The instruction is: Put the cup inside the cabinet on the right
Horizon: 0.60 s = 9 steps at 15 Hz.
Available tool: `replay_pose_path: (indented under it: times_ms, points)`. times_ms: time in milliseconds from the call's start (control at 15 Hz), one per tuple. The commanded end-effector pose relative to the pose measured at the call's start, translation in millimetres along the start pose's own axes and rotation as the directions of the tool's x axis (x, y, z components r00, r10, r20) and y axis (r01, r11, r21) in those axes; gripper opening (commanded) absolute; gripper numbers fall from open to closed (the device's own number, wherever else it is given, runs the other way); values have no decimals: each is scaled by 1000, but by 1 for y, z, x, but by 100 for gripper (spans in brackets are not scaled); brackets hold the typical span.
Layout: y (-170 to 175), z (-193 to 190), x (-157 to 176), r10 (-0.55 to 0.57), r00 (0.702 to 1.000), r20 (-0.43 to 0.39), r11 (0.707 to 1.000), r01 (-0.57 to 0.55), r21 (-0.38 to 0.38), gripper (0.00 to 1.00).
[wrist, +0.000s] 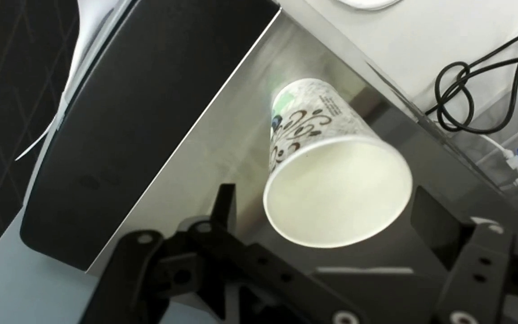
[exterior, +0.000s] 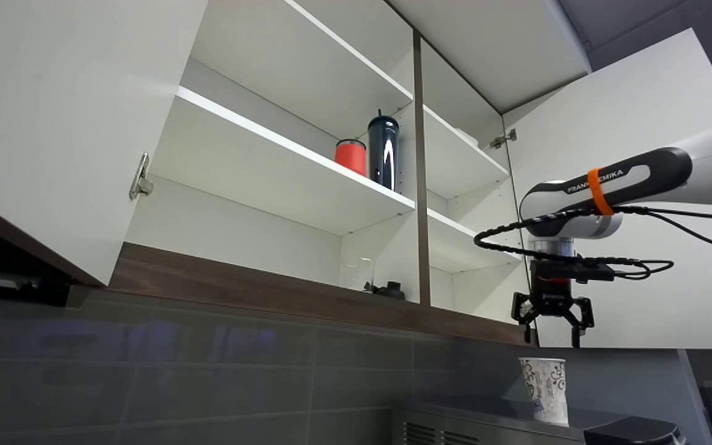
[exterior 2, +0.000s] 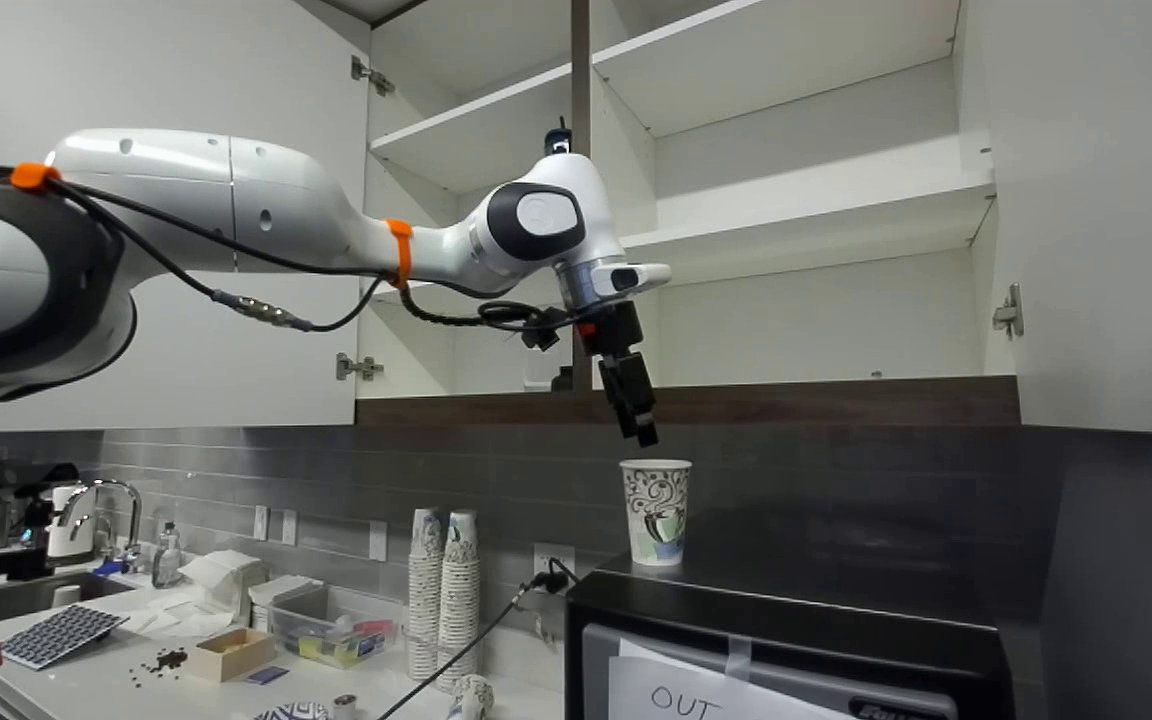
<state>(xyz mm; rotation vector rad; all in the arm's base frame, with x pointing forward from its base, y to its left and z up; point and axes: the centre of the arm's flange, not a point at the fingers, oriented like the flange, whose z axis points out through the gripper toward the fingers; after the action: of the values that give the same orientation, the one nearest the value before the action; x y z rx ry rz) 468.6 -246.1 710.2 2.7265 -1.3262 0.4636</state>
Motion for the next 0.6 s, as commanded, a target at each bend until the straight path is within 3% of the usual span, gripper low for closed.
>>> replay_pose_path:
  times_ms: [0,533]
  points:
    - [-1,1,15,81,996,-28,997,-80,22,100]
    - [15,17,20,96,995,-24,995,-96,-8,100]
